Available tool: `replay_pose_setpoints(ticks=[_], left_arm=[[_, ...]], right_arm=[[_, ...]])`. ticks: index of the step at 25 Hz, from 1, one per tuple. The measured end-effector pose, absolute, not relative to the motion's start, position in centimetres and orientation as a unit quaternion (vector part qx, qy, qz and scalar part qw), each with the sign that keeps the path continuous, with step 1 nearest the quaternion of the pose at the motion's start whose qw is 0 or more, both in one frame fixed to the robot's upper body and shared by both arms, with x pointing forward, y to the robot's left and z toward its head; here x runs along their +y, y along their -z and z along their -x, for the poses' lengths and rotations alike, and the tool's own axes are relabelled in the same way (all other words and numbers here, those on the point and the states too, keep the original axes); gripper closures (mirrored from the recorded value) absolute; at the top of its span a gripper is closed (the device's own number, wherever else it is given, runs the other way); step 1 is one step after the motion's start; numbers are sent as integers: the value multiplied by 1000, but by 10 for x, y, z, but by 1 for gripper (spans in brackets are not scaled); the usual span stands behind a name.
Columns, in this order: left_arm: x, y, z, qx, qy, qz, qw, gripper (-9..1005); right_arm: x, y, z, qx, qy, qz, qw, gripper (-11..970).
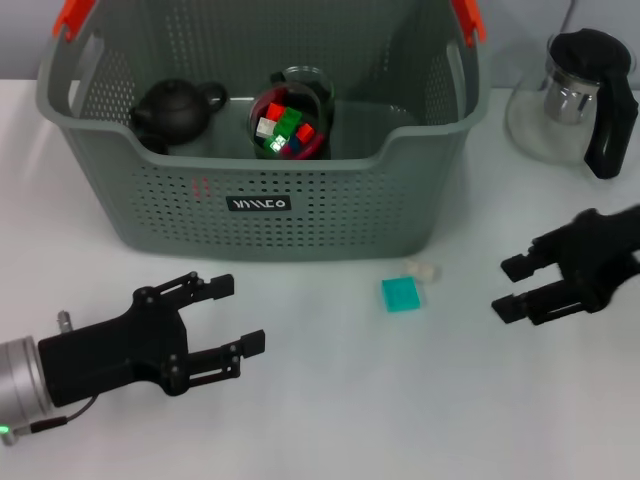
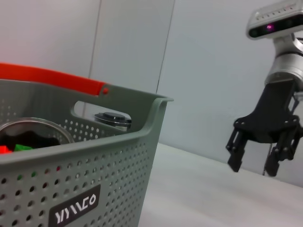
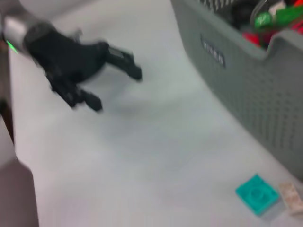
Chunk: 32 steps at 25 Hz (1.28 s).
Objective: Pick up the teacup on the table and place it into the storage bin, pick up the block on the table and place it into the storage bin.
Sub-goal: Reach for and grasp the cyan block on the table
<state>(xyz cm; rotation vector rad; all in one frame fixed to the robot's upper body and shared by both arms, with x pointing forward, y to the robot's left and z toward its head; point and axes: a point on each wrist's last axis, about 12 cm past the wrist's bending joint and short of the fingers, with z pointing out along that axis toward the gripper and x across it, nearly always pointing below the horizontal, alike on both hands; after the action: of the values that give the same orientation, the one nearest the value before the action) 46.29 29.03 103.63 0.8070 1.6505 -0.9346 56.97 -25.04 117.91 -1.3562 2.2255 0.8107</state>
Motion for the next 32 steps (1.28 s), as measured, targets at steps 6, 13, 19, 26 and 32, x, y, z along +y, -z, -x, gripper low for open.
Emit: replay_pose_setpoints(ticks=[6, 13, 19, 26, 32], left_arm=[[291, -1035, -460, 688, 389, -331, 515, 185], [292, -1034, -459, 690, 388, -329, 515, 185], [292, -1034, -459, 690, 388, -329, 515, 185], [291, -1034, -458, 690, 390, -327, 515, 185], [292, -1032, -456, 692, 390, -321, 516, 185]], right_arm=[[-206, -1179, -584, 795, -224, 547, 139, 348], [-178, -1168, -590, 788, -185, 576, 115, 348], [-155, -1156, -593, 766, -125, 618, 125, 347], [-127, -1153, -593, 722, -72, 675, 133, 346], [-112, -1146, -589, 700, -49, 700, 130, 346]])
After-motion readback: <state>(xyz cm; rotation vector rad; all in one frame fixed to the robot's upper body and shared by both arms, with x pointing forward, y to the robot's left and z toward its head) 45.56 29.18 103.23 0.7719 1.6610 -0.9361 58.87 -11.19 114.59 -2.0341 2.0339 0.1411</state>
